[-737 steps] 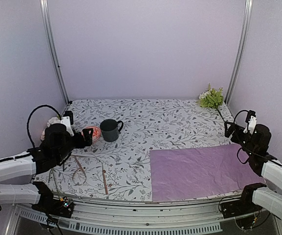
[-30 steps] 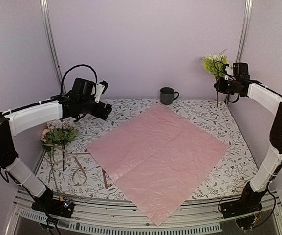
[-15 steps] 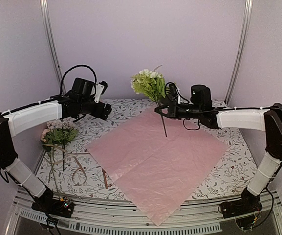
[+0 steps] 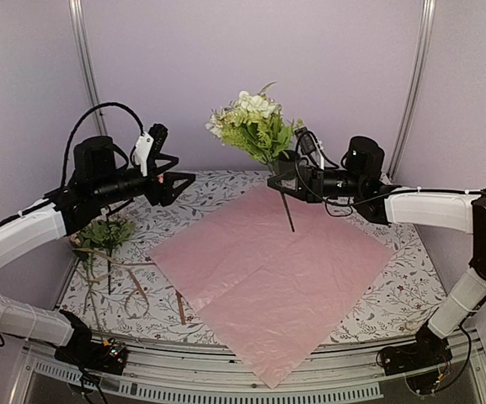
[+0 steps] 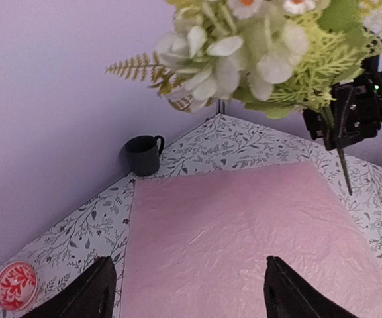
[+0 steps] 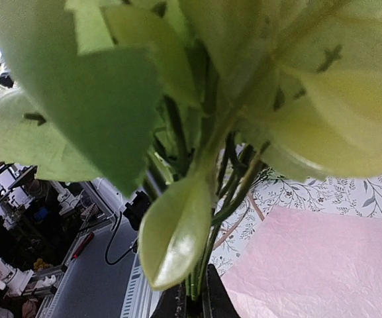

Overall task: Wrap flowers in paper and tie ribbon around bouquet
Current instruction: Place the fake flower on the flattened wrapping paper.

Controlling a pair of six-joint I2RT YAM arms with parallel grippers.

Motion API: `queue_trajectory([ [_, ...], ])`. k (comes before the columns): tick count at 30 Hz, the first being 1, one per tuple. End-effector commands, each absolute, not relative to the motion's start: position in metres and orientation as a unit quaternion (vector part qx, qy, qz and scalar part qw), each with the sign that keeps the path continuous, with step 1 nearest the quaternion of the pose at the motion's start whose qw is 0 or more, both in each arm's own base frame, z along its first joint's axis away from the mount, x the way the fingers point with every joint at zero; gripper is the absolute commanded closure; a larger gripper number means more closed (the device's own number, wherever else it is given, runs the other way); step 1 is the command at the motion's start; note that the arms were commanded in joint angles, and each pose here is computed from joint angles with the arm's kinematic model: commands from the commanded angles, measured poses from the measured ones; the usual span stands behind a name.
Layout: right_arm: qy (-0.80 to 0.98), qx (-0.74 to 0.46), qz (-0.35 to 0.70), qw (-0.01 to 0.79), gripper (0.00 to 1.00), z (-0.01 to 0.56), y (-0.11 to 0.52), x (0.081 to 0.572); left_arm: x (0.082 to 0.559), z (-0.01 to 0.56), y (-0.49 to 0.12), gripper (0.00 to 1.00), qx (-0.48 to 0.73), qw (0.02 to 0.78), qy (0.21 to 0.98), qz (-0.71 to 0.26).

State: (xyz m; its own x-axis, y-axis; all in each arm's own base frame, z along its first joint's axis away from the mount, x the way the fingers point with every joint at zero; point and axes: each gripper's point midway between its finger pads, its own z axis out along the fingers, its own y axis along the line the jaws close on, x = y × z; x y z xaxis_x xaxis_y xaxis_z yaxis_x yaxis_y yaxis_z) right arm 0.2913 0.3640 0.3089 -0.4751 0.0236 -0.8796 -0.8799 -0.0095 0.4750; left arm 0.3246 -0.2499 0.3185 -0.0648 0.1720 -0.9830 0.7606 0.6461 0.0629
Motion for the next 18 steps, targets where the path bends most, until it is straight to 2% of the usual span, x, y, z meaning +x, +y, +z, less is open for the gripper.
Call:
queue_trajectory([
  [1,0.544,-0.418,0.608,0.400,1.00,0.333,0.361,0.259,0.281,0.341,-0.278,0.17,0.422,0.623,0.588,-0.295],
  [3,0.593,-0.381,0.552,0.446,1.00,0.328,0.362,0.277,0.271,0.341,-0.283,0.16,0.438,0.622,0.576,-0.299],
  [7,0.657,-0.286,0.358,0.599,1.00,0.329,0.340,0.321,0.269,0.341,-0.283,0.16,0.443,0.627,0.574,-0.286],
  [12,0.552,-0.347,0.290,0.701,1.00,0.351,0.325,0.301,0.271,0.339,-0.281,0.15,0.442,0.629,0.577,-0.276],
  [18,0.495,-0.386,0.239,0.741,1.00,0.366,0.321,0.293,0.272,0.335,-0.284,0.15,0.445,0.621,0.581,-0.280],
])
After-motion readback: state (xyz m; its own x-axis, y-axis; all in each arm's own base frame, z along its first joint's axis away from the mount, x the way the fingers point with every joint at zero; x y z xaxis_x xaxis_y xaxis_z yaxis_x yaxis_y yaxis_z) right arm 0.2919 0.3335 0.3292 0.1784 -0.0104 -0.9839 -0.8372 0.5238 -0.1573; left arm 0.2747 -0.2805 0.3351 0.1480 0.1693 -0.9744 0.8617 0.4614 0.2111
